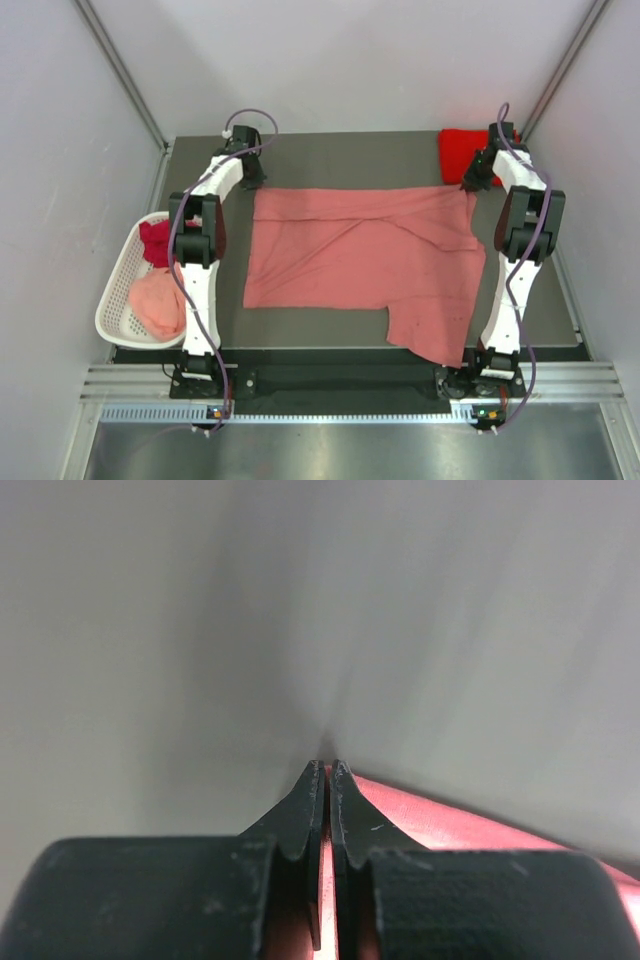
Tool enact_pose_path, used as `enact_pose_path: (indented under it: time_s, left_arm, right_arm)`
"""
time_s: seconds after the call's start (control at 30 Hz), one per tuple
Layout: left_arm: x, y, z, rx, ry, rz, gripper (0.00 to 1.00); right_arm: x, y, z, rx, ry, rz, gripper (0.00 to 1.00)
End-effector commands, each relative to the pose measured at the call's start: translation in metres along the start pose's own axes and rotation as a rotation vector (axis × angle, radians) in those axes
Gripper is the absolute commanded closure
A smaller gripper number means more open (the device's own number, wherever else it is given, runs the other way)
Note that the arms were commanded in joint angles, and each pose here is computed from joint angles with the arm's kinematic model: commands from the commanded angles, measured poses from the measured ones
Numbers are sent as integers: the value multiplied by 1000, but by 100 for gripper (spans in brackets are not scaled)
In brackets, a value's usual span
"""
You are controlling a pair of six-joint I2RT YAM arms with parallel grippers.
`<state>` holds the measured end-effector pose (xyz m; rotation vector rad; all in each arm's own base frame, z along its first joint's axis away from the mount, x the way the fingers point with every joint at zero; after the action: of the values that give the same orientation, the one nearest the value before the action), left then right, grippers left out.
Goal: Fold and stack the t-shirts
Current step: Fold the tshirt
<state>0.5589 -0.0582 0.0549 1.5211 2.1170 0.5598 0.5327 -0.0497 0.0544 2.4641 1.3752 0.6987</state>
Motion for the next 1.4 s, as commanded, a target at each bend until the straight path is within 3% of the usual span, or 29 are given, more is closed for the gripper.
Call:
enact_pose_path:
  time_s: [0.0,0.2,0.33,0.43,0.47,0.53,0.57,0.6,0.63,0.8,0.9,0.93,0.97,1.03,1.1,1.2,1.37]
  left_arm:
    - [6,60,-28,-180,18,-53,100]
    - [3,64,-21,-177,9,-37,100]
    - [2,64,-25,-155,7,-15,99]
    - [0,70,-36,-149,0,-9,74]
    - [1,72,-41,-154,8,-11,56]
    - [2,74,-53,-152,16,-24,38]
    - [2,73,-57,-146,17,-25,36]
    - [1,75,-67,-150,9,-29,13]
    - [1,74,-72,-148,10,-29,10]
    - [-8,50,-102,-102,-36,-10,16]
    - [-37,27,-147,-107,-124,23,22]
    - [-49,16,-156,-94,-176,39,26]
    - [-51,-11,-154,-40,-185,59,28]
    - [-81,-36,-190,-49,-279,119,34]
    - [-97,-87,-203,37,-349,170,39]
    - [-145,-171,-258,146,-561,252,51]
    - [-172,-270,-289,286,-747,311,60]
  right_arm:
    - [2,40,-35,-146,13,8,100]
    - [-1,41,-32,-132,12,12,98]
    - [2,44,-40,-109,7,12,58]
    - [0,44,-67,-100,-49,10,31]
    - [-3,45,-76,-106,-75,8,27]
    - [-9,40,-105,-93,-128,11,19]
    - [-15,39,-117,-102,-172,13,18]
    - [-22,29,-125,-78,-206,17,17]
    - [-23,27,-146,-93,-217,23,14]
    - [-30,-39,-207,-33,-298,-16,12]
    - [-28,-108,-231,40,-285,-70,16]
    - [-25,-120,-252,2,-257,-65,19]
    - [-7,-144,-255,26,-219,-133,21]
    - [-14,-189,-265,83,-230,-137,25]
    - [3,-232,-270,131,-157,-210,29]
    - [5,-298,-275,181,-130,-204,39]
    - [6,-357,-289,226,-80,-235,45]
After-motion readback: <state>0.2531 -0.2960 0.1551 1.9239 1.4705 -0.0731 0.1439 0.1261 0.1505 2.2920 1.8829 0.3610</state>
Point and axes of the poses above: each gripper's point midway between its finger pads, its own z axis out along the fingers, its own x axis along the line the jaws close on, y = z × x, the point moved 2 cm from there along -z, back along the fingers, and after that the axes turned 3 degrees about z, right-handed, at the moved point
